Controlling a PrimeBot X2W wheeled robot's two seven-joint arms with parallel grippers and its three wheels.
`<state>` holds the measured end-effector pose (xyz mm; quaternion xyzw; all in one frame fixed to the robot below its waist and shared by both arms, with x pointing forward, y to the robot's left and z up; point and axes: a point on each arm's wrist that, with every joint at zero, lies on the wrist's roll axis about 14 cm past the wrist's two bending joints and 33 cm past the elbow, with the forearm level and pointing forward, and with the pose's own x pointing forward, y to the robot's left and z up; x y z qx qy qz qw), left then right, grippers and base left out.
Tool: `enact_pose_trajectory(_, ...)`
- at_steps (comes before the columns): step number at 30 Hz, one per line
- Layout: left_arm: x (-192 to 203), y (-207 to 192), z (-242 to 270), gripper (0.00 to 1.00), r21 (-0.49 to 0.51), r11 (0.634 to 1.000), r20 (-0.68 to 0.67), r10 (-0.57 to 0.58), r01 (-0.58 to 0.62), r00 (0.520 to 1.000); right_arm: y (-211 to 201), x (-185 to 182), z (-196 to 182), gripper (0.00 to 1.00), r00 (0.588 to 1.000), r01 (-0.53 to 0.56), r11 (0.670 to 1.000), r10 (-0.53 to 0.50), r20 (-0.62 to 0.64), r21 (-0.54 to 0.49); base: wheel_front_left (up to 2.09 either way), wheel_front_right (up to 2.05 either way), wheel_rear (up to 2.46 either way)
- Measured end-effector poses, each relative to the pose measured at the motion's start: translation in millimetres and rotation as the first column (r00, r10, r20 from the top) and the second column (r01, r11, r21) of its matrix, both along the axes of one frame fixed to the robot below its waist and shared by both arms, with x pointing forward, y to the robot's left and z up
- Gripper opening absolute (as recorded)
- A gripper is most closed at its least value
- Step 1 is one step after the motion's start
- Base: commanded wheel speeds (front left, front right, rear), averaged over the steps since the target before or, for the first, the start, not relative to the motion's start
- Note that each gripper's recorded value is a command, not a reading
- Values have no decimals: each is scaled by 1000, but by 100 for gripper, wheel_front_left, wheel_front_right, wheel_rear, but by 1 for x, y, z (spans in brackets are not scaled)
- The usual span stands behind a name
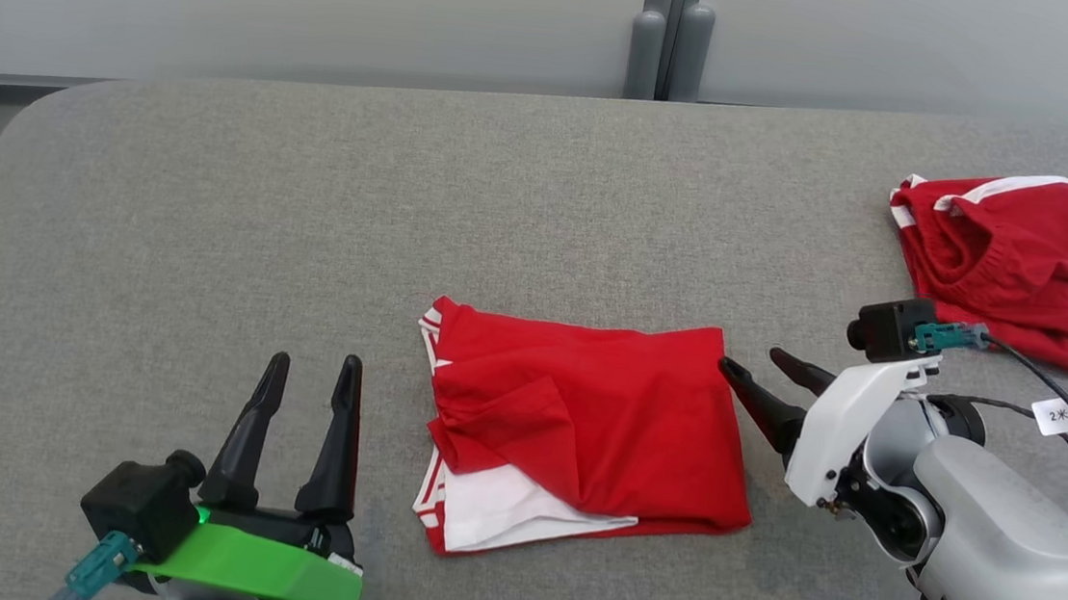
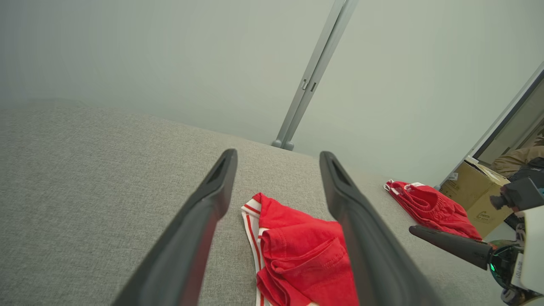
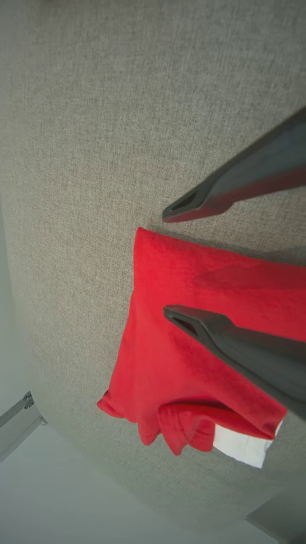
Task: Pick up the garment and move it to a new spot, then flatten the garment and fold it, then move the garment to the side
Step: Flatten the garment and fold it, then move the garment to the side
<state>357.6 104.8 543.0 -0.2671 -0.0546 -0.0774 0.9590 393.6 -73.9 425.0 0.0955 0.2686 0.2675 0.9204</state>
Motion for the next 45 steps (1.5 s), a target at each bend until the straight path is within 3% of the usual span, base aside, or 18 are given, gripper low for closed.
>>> enact_pose_trajectory(8, 3, -1, -12, 100, 7, 1000, -37, -2, 2, 999, -4, -2, -19, 100, 998, 12, 1000, -11, -57, 9, 0, 0, 0)
enact_pose_trajectory(14, 2, 10, -17, 100, 13, 999, -54, 32, -32, 998, 11, -20, -39, 100, 990, -50, 999, 51, -133, 8, 0, 0, 0)
enact_pose_trajectory(23, 1, 15, -19, 100, 17, 999, -57, 49, -48, 997, 14, -22, -41, 100, 986, -50, 999, 52, -160, 18, 0, 0, 0)
enact_pose_trajectory(25, 0, 16, -19, 100, 17, 999, -59, 49, -48, 997, 14, -22, -42, 76, 984, -44, 999, 48, -173, 25, 0, 0, 0)
enact_pose_trajectory(26, 0, 16, -19, 100, 18, 999, -59, 49, -48, 997, 16, -23, -42, 49, 983, -42, 999, 47, -177, 33, 0, 0, 0)
enact_pose_trajectory(29, 0, 16, -21, 100, 19, 999, -64, 50, -49, 997, 30, -28, -40, 35, 979, -53, 996, 65, -193, 69, 0, 0, 0)
enact_pose_trajectory(33, 0, 16, -22, 100, 21, 999, -68, 50, -49, 996, 38, -32, -40, 24, 976, -57, 994, 75, -207, 88, 0, 0, 0)
enact_pose_trajectory(34, 0, 16, -22, 100, 21, 999, -68, 50, -49, 996, 39, -33, -41, 15, 975, -62, 994, 79, -208, 86, 0, 0, 0)
enact_pose_trajectory(35, -1, 16, -22, 100, 21, 999, -68, 50, -49, 996, 39, -33, -41, 0, 975, -66, 994, 82, -208, 85, 0, 0, 0)
enact_pose_trajectory(40, -1, 17, -22, 100, 23, 998, -68, 54, -52, 996, 40, -31, -37, 0, 978, -69, 994, 85, -188, 87, 0, 0, 0)
enact_pose_trajectory(45, 0, 19, -22, 100, 24, 998, -65, 60, -59, 996, 31, -8, -15, 0, 993, -70, 995, 76, -88, 71, 0, 0, 0)
